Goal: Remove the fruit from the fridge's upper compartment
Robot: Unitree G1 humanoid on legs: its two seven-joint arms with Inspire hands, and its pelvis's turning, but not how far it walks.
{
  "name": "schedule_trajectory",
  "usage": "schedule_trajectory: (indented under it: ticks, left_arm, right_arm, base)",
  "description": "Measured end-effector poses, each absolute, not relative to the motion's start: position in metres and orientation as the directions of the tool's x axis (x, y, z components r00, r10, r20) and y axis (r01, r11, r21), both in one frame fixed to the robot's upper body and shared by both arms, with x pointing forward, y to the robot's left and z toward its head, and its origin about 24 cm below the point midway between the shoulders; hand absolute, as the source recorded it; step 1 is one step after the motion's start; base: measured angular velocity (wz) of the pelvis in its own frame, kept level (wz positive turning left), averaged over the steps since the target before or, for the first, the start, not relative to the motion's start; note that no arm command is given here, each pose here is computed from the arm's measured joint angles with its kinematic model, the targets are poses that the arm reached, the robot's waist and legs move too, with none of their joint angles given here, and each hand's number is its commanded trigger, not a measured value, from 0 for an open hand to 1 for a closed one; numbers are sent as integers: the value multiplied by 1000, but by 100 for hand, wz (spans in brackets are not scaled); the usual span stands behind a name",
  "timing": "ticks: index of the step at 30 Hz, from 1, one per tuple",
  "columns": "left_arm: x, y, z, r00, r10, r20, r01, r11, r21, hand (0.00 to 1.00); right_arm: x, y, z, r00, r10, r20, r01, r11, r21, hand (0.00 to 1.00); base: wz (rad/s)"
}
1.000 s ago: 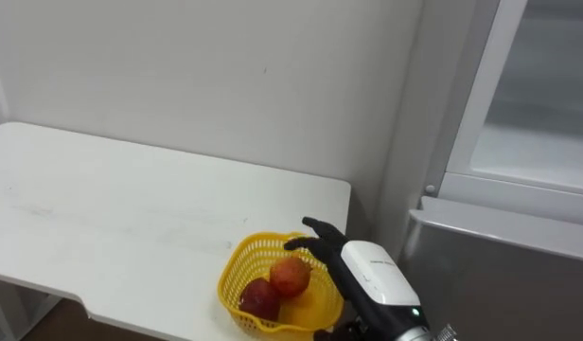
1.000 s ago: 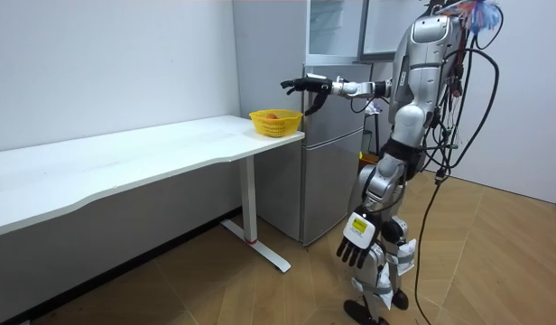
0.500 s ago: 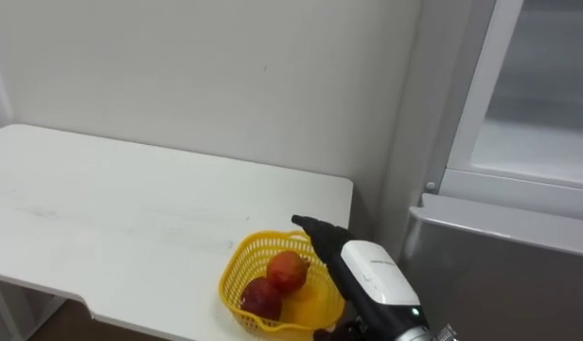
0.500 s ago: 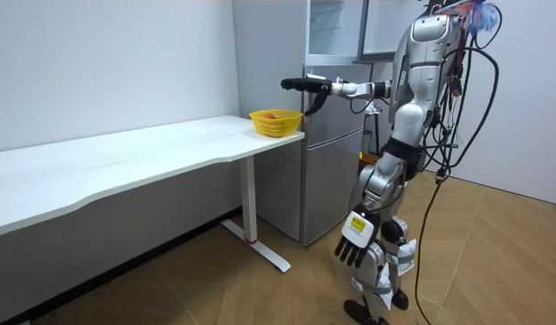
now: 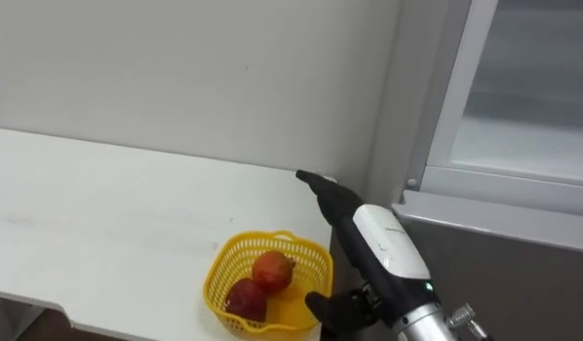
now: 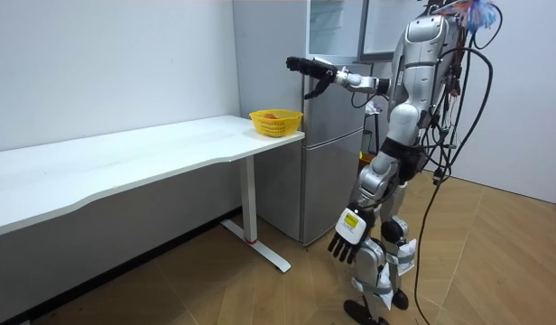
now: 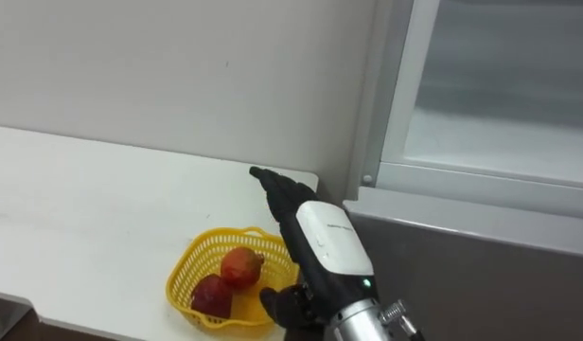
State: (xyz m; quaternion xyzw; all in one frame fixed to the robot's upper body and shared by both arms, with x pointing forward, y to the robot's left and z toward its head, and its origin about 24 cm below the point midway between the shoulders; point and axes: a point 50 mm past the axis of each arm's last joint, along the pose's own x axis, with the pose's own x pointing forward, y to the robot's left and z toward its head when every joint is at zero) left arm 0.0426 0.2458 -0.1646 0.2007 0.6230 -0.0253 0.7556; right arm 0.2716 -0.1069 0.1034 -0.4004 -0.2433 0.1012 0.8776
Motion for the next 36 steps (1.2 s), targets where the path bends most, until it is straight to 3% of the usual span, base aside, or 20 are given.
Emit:
schedule_trajectory:
  ticks: [19, 29, 34, 36]
  left_arm:
    - [33, 242, -166, 214, 203, -955, 251, 934, 255, 0]
    - [28, 238, -167, 227, 205, -952, 177, 953, 247, 0]
    - [18, 237, -167, 211, 212, -954, 164, 955, 249, 0]
    - [13, 236, -168, 203, 221, -954, 145, 957, 253, 0]
  right_arm:
    - [219, -123, 70, 900, 333, 280, -72, 749, -658, 0]
    - [195, -161, 49, 967, 119, 223, 46, 785, -618, 0]
    - [176, -184, 12, 998, -11, 58, 45, 785, -618, 0]
    - [157, -200, -23, 988, -111, -112, 21, 797, -603, 0]
  base:
    - [-10]
    - [-11]
    - [-11]
    - [-20]
